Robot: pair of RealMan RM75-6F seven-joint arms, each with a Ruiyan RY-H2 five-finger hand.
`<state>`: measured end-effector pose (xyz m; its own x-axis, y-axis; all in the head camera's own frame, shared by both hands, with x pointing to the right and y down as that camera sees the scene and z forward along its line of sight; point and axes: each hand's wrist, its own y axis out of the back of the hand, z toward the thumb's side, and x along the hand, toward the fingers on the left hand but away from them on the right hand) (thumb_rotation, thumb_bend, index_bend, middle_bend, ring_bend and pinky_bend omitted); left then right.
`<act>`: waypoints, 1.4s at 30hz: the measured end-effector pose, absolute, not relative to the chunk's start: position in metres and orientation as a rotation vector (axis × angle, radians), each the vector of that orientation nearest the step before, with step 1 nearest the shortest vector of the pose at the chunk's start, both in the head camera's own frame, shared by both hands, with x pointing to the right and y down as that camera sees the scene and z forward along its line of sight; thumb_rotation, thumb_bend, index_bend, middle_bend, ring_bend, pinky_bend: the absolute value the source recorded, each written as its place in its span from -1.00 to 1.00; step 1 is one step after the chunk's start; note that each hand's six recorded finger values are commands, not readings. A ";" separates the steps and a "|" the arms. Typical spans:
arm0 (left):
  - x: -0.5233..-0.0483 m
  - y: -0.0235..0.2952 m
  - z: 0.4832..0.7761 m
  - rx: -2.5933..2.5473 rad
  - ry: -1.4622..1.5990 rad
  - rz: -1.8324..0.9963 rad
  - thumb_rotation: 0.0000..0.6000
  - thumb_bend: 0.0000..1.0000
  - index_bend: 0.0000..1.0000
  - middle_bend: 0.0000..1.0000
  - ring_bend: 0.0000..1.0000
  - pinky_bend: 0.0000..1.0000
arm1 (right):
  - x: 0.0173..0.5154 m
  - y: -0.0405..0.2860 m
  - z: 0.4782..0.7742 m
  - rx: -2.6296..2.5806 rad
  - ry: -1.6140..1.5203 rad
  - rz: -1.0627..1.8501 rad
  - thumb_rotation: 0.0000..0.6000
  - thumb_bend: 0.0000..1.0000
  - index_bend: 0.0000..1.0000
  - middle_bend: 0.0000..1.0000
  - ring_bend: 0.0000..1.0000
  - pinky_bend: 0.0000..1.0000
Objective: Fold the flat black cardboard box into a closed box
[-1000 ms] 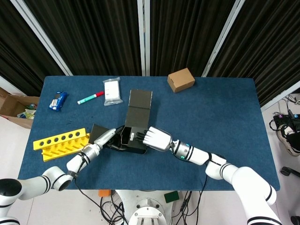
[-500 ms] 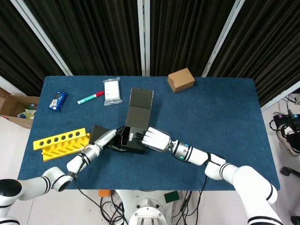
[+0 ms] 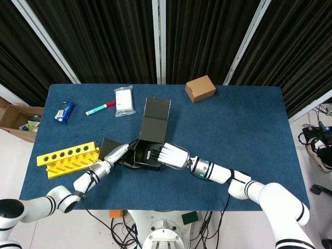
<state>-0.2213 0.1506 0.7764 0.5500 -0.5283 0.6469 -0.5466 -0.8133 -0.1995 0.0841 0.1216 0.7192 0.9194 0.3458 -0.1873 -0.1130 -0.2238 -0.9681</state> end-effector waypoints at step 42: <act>-0.223 0.147 0.780 2.722 -1.049 1.137 0.72 -0.74 0.02 -0.20 0.36 0.90 | 0.088 0.121 0.732 -1.673 0.004 0.513 1.00 0.25 0.90 0.87 0.57 0.95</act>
<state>-0.2235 0.1472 0.7800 0.5115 -0.5788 0.6351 -0.5868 -0.7752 -0.2339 0.0881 0.1212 0.7316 0.8989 0.2854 -0.3325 -0.2912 -0.1780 -0.9400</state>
